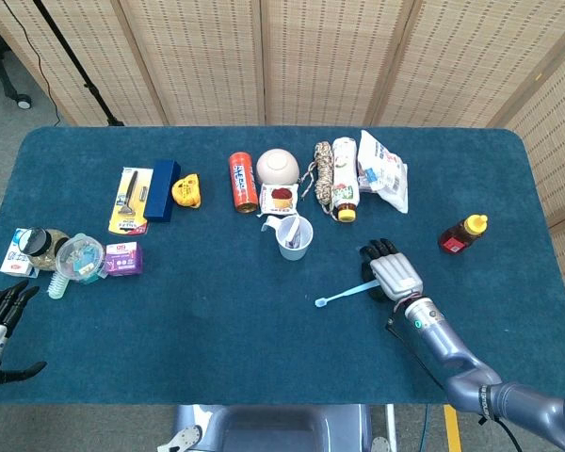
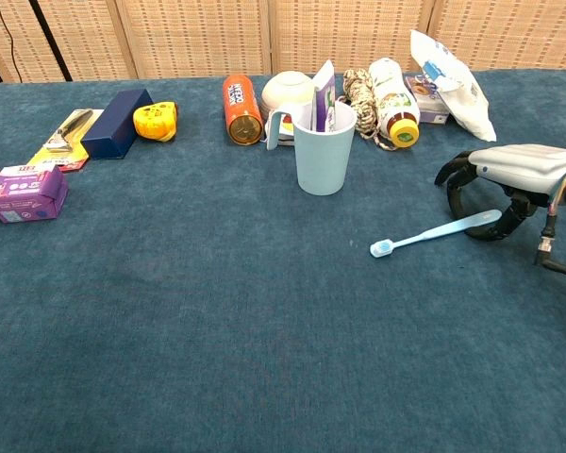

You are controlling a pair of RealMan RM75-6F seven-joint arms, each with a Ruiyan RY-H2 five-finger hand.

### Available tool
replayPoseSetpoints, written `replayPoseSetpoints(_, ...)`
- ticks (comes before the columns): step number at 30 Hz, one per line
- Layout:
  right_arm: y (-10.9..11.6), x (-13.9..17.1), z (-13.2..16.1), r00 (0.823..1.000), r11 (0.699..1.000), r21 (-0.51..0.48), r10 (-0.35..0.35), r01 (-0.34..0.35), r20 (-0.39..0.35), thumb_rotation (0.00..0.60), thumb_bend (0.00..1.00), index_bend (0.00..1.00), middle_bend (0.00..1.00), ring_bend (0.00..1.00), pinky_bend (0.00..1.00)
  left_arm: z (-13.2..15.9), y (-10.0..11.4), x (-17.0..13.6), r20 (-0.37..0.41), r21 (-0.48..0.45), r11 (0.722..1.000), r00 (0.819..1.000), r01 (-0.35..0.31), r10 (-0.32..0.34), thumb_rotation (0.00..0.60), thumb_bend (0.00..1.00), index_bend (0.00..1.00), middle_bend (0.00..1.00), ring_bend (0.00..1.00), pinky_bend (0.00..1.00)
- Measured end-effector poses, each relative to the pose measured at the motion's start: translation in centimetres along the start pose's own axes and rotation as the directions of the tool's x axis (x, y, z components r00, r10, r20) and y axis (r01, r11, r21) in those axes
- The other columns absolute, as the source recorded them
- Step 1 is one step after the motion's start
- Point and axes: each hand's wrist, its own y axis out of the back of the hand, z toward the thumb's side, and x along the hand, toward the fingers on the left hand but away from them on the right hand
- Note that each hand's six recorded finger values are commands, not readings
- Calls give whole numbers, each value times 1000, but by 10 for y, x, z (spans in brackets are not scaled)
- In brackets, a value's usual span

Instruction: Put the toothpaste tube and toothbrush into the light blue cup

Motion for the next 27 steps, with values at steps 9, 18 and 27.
replayPoseSetpoints(9,7,7,-7,999,999,-33,-32,32,1,600,380,599,192,0,0,1,-1,0,1,2,1000,1000,3,-3,600,0,0,0,0,0)
replayPoseSetpoints(18,29,25,-23,996,991,-103,-89,90,12,600,381,608,194,0,0,1,-1,-1,5,3,1000,1000,6,-6,600,0,0,0,0,0)
replayPoseSetpoints(27,65,48,-36,984,957,-228,-179,178,16,600,381,614,204,0,0,2,-2,-1,7,3,1000,1000,10,-10,600,0,0,0,0,0)
